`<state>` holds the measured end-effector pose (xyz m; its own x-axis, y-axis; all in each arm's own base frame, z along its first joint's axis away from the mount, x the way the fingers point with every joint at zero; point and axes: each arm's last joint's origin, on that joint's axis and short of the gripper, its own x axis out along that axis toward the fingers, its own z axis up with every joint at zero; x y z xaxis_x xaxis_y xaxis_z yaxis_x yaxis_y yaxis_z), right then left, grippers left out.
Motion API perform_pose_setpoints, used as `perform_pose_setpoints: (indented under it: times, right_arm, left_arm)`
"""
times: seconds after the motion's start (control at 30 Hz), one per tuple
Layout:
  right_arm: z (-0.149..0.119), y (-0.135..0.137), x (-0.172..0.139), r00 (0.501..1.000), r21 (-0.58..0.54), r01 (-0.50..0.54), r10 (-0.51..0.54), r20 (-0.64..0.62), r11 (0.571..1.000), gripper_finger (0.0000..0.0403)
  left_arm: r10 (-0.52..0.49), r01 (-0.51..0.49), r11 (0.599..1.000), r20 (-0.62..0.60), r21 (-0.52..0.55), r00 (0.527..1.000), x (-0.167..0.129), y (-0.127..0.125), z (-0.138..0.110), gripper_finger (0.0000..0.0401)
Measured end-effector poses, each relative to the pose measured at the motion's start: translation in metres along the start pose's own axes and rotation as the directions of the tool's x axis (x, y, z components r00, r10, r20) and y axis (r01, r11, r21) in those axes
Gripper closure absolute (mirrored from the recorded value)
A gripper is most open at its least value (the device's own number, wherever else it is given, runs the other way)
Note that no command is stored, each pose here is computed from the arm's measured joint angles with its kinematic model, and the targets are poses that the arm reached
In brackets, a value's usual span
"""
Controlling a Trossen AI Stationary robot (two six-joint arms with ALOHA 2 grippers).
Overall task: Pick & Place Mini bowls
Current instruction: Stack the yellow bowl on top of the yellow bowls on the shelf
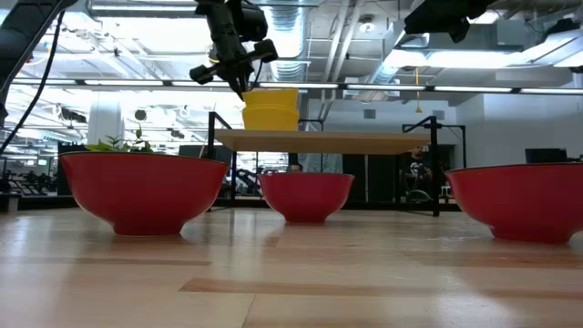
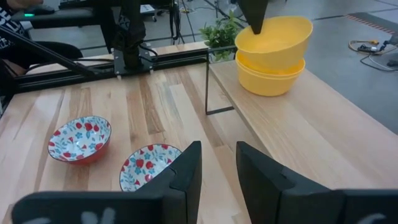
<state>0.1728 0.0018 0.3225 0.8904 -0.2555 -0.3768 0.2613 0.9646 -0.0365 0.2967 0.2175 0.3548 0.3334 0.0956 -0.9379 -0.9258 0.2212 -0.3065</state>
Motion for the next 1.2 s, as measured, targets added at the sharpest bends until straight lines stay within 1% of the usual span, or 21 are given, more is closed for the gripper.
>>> perform_pose_setpoints:
  times: [0.27, 0.4, 0.9, 1.07, 1.2]
  right_arm:
    - [0.0, 0.0, 0.0, 1.0, 0.0, 0.0, 0.0, 0.0, 1.0, 0.0313]
    - [0.0, 0.0, 0.0, 1.0, 0.0, 0.0, 0.0, 0.0, 1.0, 0.0313]
    - [0.0, 0.0, 0.0, 1.0, 0.001, 0.0, 0.0, 0.0, 1.0, 0.0313]
    - [-0.001, 0.0, 0.0, 1.0, -0.003, 0.001, -0.001, -0.013, 1.0, 0.0313]
    - [-0.002, 0.0, 0.0, 1.0, -0.005, 0.002, -0.002, -0.023, 1.0, 0.0313]
  left_arm:
    - [0.001, -0.001, 1.0, 0.004, 0.001, 1.0, -0.001, 0.0, 0.0, 0.0397]
    - [0.001, -0.001, 1.0, 0.003, 0.003, 1.0, -0.001, 0.0, 0.0, 0.0388]
    - [-0.006, 0.006, 1.0, 0.001, 0.002, 1.0, -0.002, 0.001, 0.0, 0.0308]
    - [-0.042, 0.042, 0.999, 0.047, -0.006, 0.998, -0.017, 0.004, -0.001, 0.0293]
    - [-0.093, 0.093, 0.996, 0.139, 0.006, 0.986, -0.041, 0.006, -0.004, 0.0288]
